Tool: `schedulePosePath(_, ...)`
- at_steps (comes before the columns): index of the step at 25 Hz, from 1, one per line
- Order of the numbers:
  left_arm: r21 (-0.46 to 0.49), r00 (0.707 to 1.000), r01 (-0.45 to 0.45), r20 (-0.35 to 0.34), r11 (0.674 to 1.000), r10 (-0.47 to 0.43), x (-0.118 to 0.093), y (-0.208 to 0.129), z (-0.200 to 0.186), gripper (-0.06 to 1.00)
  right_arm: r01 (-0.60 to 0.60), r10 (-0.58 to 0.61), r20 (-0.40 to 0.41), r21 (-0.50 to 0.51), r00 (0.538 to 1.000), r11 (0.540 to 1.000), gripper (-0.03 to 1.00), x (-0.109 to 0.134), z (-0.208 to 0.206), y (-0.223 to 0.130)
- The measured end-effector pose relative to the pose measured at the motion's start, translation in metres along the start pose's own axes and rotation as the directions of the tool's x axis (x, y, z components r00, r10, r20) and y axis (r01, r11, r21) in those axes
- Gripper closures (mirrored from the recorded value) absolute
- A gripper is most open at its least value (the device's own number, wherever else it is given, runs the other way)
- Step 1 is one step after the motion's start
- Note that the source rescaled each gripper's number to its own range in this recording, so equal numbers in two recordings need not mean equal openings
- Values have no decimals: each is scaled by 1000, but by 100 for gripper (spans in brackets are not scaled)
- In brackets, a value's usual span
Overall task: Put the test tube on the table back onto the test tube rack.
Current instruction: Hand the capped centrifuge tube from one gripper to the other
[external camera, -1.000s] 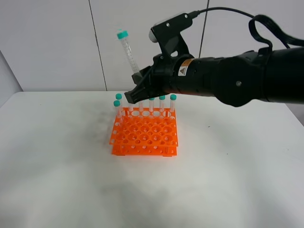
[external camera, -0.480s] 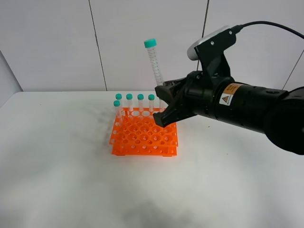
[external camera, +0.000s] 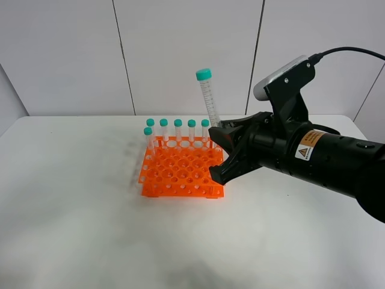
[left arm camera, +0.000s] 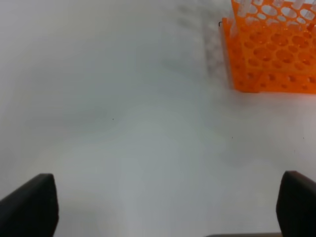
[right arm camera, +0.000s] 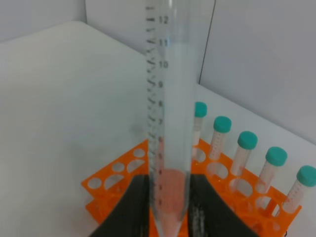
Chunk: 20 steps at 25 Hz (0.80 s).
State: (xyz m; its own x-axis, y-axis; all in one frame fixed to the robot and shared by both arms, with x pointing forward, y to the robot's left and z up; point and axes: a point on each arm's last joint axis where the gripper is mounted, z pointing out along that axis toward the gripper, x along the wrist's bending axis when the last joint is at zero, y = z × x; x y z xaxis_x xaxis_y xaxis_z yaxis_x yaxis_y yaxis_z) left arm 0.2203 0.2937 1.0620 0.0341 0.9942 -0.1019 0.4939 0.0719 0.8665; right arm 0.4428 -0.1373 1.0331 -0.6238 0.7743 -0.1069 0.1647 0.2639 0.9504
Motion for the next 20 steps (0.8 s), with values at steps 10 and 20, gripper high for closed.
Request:
schedulePosePath(10, 0, 1000, 0, 0, 1000, 0, 0, 0, 0, -6, 0, 0, 3, -14, 1000, 1000, 97, 0, 0, 1)
schedulePosePath(20, 2, 1000, -17, 0, 1000, 17, 0, 0, -2, -6, 0, 0, -1, 4, 1000, 1000, 97, 0, 0, 0)
